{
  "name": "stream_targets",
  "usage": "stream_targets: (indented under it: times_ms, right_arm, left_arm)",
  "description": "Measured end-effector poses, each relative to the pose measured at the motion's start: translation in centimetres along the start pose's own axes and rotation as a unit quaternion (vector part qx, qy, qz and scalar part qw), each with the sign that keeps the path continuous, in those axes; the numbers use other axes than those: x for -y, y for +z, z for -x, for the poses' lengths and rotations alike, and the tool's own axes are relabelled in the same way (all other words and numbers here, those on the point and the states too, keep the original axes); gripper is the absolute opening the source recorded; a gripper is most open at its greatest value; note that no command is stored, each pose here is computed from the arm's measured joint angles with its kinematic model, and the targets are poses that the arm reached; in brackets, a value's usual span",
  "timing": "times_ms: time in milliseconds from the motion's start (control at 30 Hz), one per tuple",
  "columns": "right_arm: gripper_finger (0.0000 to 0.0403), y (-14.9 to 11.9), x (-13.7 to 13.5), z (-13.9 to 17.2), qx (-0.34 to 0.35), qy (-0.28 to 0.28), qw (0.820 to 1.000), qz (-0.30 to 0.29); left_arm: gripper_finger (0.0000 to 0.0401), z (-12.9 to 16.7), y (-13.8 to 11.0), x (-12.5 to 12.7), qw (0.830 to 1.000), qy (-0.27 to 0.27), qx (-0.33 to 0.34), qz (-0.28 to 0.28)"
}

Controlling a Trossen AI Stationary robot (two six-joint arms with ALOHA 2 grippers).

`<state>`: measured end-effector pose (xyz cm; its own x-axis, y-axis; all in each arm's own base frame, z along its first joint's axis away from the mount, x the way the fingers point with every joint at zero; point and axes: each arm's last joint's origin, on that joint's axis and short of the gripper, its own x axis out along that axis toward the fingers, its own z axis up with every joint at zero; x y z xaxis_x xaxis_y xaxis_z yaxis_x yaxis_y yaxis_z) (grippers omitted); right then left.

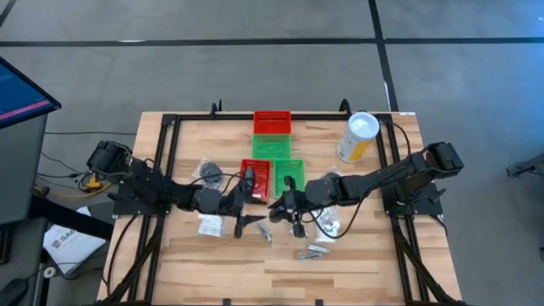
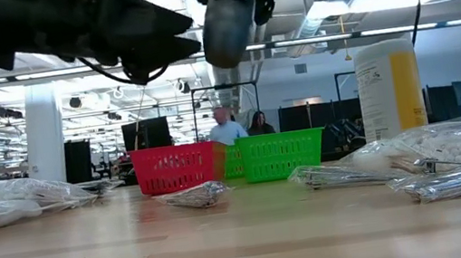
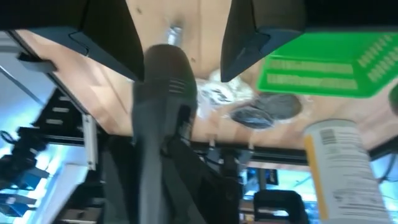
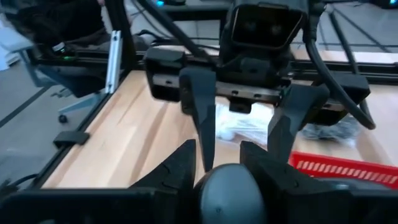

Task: Pick & Place Travel size toiletries
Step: Put the gray deodorant into the bottom red bin

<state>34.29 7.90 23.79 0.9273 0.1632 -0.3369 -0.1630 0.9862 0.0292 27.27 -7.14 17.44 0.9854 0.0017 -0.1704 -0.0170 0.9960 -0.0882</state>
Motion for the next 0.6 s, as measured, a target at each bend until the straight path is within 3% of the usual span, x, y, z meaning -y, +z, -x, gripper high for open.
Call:
stream_targets:
  times_ms: [333, 600]
  right_arm:
    - [0.0101, 0.6, 2.0, 0.0, 0.026, -0.026, 0.999, 0.005]
    - [0.0098, 2.5, 2.7, -0.7, 0.024, -0.037, 0.999, 0.029]
  left_arm:
    - [0.0268, -0.4, 0.7, -1.2, 0.999, -0.002, 0.023, 0.023]
    - [0.0268, -2.0, 1.6, -1.6, 0.999, 0.011, 0.033, 0.023]
